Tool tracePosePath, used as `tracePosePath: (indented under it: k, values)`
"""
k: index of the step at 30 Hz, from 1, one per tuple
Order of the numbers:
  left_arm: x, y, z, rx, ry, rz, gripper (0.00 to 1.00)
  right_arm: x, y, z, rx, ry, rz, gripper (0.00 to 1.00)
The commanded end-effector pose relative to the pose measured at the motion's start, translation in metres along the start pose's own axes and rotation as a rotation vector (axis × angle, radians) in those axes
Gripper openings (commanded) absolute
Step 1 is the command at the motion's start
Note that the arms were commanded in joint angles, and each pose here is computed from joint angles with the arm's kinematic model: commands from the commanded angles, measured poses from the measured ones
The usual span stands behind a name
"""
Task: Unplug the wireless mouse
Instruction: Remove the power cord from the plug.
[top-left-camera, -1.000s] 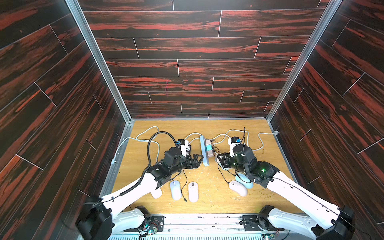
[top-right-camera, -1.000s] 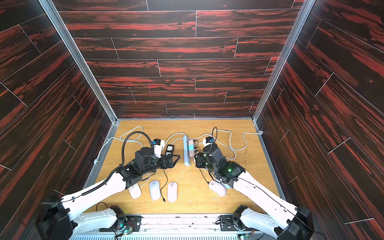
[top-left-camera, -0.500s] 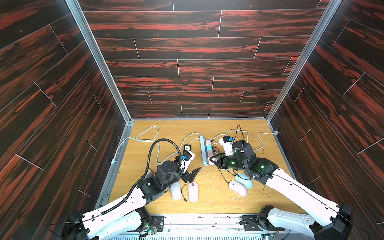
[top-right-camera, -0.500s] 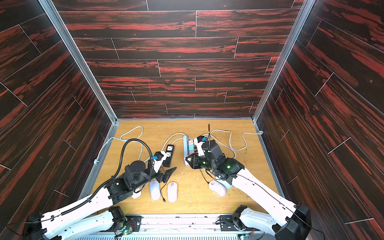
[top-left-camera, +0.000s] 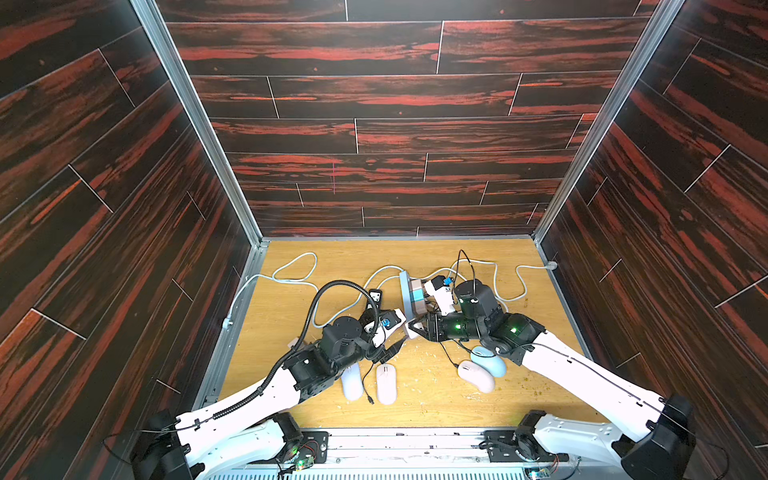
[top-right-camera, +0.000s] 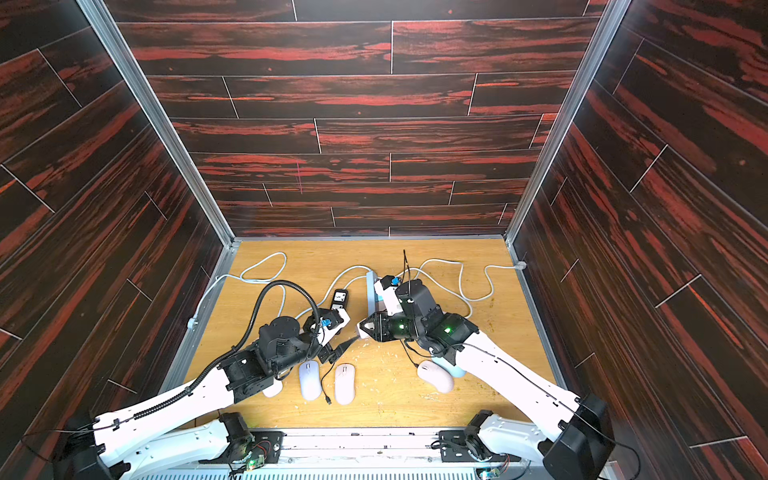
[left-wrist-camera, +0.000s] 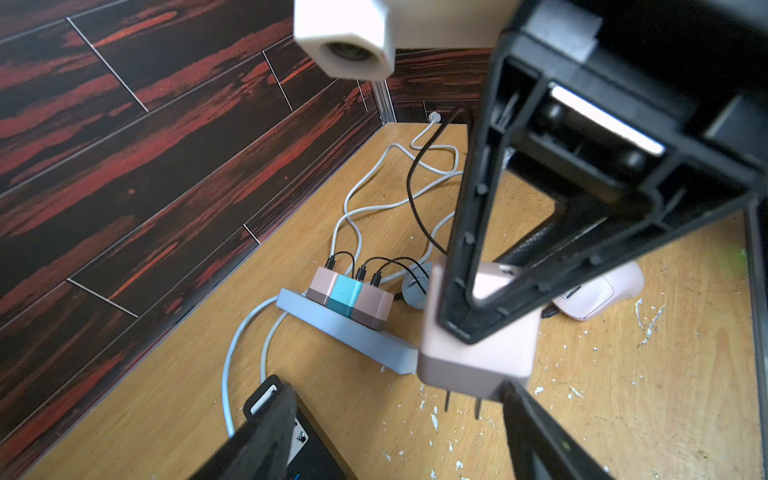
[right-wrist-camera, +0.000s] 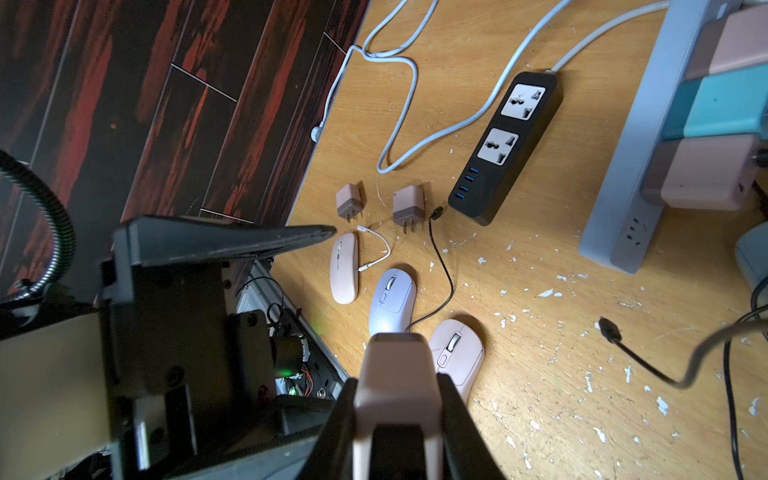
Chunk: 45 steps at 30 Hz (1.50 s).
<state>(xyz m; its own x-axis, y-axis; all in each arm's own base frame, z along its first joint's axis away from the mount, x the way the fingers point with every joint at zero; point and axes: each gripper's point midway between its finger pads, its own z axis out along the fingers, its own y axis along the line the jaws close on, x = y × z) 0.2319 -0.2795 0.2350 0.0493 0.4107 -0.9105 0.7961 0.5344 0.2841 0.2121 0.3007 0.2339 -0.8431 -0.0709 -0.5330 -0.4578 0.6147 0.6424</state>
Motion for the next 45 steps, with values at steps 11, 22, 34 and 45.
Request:
tracePosePath:
  k: [11,22,34,45]
  values:
    - [-0.017,-0.017,0.007,0.091,-0.030,0.069,0.76,-0.010,0.011,-0.003,0.016,-0.032,0.003,0.00]
    - [-0.013,-0.014,0.012,0.073,-0.005,0.088,0.65,-0.001,0.031,0.001,-0.117,0.017,0.015,0.00]
    - [-0.015,-0.008,0.010,0.035,-0.024,0.077,0.53,0.004,0.025,0.008,-0.102,0.038,0.037,0.00]
    - [-0.017,-0.010,0.008,0.043,-0.040,0.061,0.50,0.006,0.019,0.010,-0.075,0.046,0.049,0.00]
